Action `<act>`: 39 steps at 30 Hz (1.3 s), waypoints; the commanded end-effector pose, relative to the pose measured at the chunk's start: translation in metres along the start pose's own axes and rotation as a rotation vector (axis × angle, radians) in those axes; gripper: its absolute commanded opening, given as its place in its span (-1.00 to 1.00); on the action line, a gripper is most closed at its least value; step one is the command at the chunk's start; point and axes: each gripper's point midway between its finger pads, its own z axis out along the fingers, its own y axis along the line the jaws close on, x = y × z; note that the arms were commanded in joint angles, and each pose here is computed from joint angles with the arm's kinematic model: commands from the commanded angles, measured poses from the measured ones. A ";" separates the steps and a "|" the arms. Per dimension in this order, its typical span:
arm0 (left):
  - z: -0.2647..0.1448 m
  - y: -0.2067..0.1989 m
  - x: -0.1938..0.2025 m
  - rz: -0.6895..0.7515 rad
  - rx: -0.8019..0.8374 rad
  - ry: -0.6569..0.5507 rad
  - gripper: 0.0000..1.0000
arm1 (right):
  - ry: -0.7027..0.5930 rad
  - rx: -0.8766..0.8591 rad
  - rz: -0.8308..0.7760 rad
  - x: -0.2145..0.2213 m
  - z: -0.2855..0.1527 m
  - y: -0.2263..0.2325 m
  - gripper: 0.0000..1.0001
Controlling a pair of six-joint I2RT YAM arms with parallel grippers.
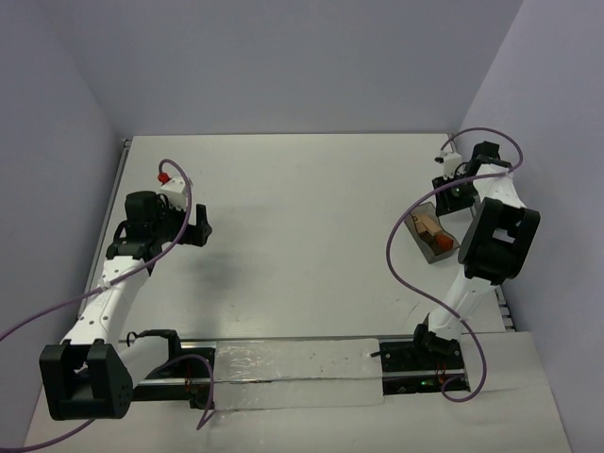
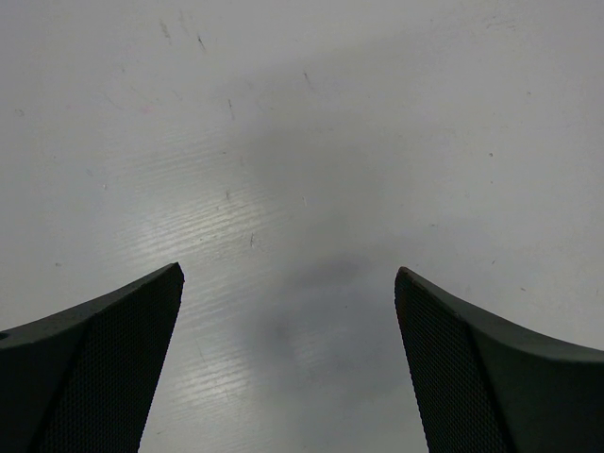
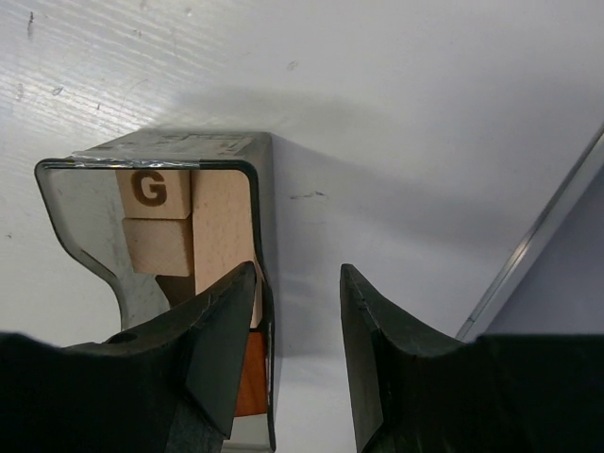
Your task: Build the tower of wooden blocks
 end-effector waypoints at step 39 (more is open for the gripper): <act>0.006 -0.002 -0.006 0.019 0.029 -0.011 0.98 | 0.068 -0.087 -0.054 0.041 -0.001 0.009 -0.12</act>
